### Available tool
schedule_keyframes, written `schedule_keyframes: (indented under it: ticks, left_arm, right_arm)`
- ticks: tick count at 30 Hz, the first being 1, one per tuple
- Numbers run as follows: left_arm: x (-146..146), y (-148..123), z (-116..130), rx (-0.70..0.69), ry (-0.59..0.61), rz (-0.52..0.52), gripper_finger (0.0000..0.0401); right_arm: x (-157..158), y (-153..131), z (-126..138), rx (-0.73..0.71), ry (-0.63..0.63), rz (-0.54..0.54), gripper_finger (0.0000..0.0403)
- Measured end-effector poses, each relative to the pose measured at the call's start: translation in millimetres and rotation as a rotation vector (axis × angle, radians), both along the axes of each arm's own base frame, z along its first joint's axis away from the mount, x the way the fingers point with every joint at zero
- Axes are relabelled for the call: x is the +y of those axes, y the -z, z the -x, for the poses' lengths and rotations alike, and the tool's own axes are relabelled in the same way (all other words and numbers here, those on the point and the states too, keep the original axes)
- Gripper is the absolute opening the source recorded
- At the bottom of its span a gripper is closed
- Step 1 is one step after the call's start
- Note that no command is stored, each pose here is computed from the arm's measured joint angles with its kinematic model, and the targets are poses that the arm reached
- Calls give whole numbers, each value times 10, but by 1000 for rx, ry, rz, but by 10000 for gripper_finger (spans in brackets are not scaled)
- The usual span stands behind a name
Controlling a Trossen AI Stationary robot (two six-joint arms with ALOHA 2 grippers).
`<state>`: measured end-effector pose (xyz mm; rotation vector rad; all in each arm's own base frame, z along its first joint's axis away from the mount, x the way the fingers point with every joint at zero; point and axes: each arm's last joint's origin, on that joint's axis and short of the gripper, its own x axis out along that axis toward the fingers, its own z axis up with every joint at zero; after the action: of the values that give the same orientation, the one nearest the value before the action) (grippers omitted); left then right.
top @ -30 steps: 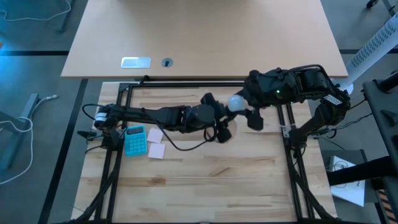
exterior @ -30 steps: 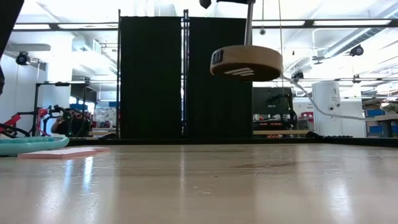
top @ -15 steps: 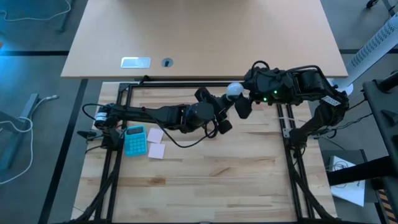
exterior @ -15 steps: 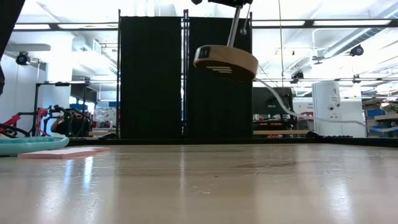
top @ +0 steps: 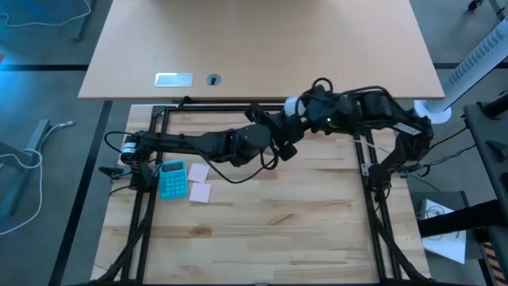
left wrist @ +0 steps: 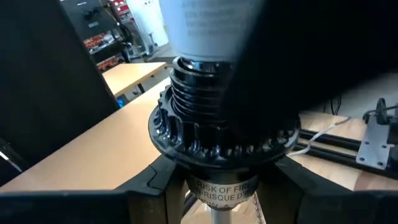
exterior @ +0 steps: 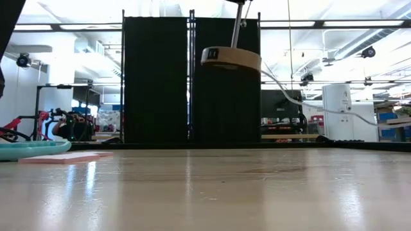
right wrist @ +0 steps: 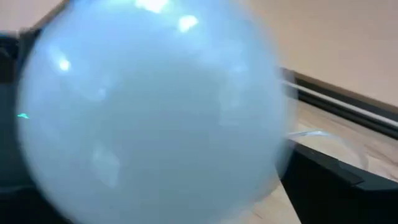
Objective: Screw lightbulb
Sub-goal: Insert the lightbulb into the lamp
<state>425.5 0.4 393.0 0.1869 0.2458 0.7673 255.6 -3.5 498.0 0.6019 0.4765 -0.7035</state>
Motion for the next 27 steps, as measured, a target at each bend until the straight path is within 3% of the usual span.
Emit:
schedule_keyframes:
  ticks: [9, 14, 21, 27]
  left_arm:
    - [7, 40, -6, 25, 118, 55, 143]
    - [-15, 69, -48, 33, 332, 120, 143]
    - [60, 214, -84, 82, 555, 210, 143]
    - [125, 220, -91, 82, 715, 254, 143]
  right_arm:
    - [0, -219, 486, -56, -86, -7, 384]
    - [20, -268, 715, -9, -255, 29, 391]
    - [63, -280, 721, 62, -562, 185, 392]
    - [71, -250, 647, 117, -658, 281, 392]
